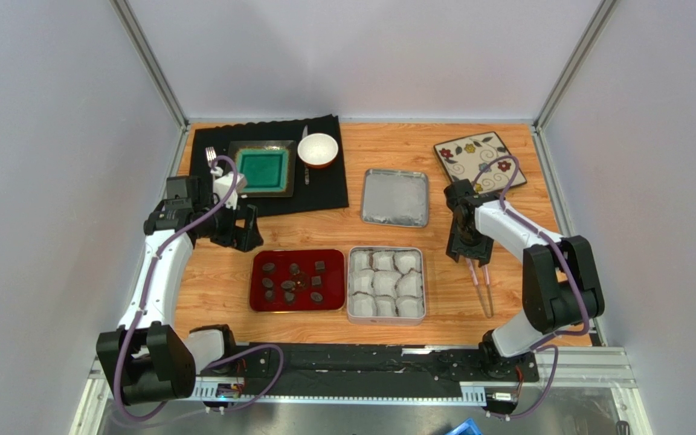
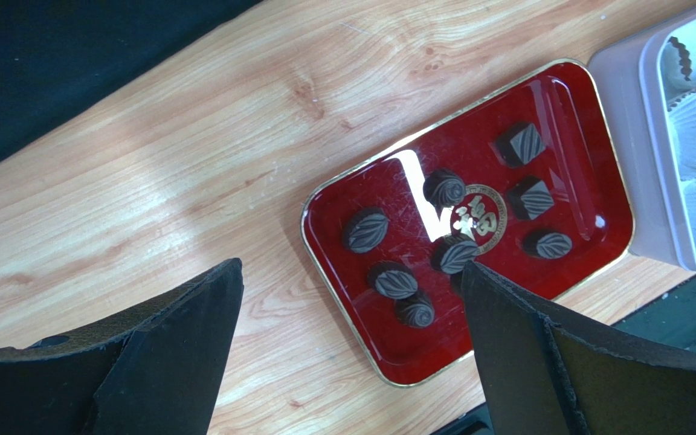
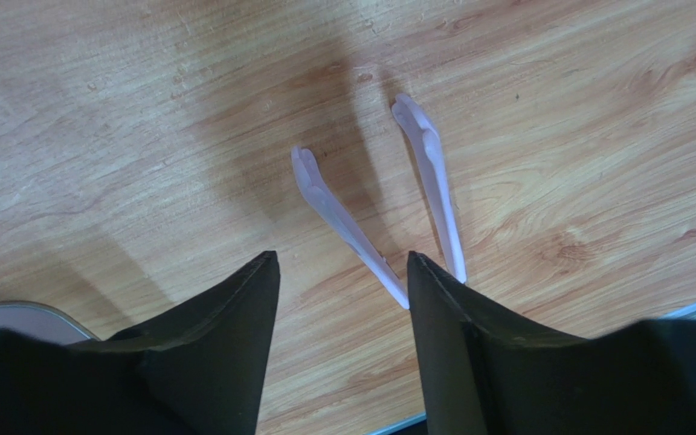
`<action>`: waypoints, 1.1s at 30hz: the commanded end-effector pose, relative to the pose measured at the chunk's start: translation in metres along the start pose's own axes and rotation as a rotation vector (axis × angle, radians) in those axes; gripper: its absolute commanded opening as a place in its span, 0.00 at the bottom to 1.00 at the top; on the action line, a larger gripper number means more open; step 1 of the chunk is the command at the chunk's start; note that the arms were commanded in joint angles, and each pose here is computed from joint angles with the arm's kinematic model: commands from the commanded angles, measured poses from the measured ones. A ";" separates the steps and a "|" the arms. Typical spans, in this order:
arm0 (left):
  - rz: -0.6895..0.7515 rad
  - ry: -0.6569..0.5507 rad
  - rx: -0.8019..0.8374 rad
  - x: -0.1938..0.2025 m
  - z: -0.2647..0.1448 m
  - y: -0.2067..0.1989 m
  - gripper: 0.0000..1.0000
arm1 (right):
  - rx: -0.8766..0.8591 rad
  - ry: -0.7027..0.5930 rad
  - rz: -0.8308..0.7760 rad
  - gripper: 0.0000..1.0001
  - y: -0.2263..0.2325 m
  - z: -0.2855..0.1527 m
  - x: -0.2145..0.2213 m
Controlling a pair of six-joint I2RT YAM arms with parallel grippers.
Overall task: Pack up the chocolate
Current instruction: Pick up the clamp at the center of the board.
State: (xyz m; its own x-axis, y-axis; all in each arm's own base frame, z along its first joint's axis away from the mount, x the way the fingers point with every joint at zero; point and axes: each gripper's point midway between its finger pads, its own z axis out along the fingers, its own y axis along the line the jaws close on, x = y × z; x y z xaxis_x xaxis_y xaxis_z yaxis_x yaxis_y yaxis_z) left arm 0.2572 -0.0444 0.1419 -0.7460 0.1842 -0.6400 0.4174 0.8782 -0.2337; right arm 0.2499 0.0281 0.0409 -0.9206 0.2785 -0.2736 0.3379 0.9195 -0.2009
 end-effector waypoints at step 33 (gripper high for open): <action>0.113 -0.073 -0.116 -0.014 -0.014 0.019 0.99 | -0.129 -0.078 0.016 0.00 0.017 -0.026 -0.039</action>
State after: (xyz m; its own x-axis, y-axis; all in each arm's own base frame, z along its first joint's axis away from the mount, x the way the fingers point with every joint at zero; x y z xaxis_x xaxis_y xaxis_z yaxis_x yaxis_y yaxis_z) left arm 0.2638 -0.0287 0.1482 -0.6951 0.2321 -0.6804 0.4196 0.8995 -0.1219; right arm 0.2658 0.0211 0.0246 -0.9299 0.2852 -0.2323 0.3330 0.9210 -0.2020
